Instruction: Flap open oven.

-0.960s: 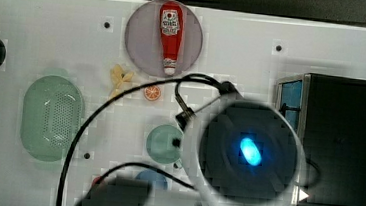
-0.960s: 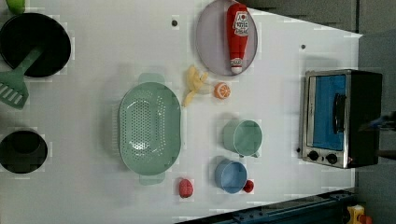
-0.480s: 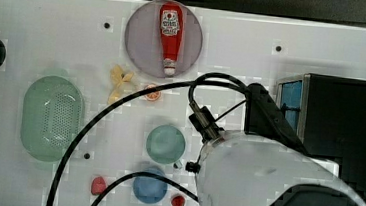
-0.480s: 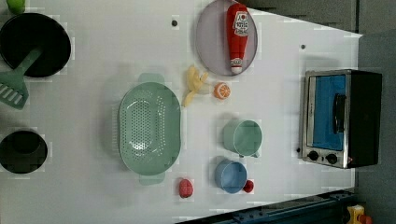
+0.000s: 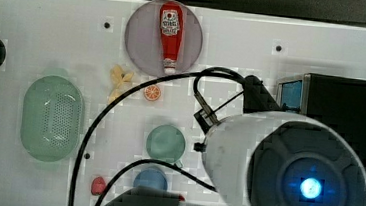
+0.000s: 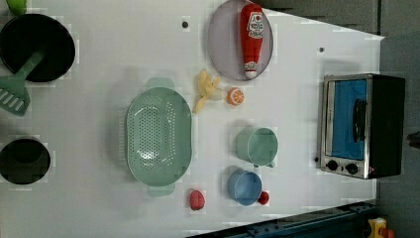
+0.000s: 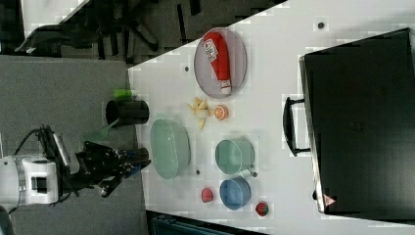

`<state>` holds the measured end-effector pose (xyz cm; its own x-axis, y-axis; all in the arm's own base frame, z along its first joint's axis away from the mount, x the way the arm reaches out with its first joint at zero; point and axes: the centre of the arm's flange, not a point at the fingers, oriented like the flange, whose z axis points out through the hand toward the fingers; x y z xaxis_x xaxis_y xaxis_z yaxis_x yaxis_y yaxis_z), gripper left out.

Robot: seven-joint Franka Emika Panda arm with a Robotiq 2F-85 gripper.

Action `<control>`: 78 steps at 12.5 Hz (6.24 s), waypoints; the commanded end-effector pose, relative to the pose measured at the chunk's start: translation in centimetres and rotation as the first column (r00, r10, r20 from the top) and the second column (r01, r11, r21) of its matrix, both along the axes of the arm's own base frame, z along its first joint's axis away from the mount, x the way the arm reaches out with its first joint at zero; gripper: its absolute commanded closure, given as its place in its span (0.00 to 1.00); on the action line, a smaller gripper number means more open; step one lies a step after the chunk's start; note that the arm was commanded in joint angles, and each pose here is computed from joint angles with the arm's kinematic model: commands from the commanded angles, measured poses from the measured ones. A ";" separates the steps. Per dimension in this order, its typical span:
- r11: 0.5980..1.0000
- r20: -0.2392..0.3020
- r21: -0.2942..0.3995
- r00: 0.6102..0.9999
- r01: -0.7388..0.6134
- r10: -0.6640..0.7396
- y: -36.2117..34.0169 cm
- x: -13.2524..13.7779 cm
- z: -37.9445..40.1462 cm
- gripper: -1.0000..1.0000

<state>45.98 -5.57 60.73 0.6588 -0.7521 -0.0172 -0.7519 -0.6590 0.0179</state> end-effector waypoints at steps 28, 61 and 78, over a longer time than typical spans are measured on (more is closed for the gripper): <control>0.647 -0.094 -0.110 0.656 -0.755 0.749 -19.8 1.7 -29.5 0.83; 0.430 -0.479 -0.593 0.728 -0.680 0.491 9.9 7.3 -46.7 0.83; 0.970 0.122 0.026 0.962 0.242 -0.243 2.4 3.1 -4.9 0.83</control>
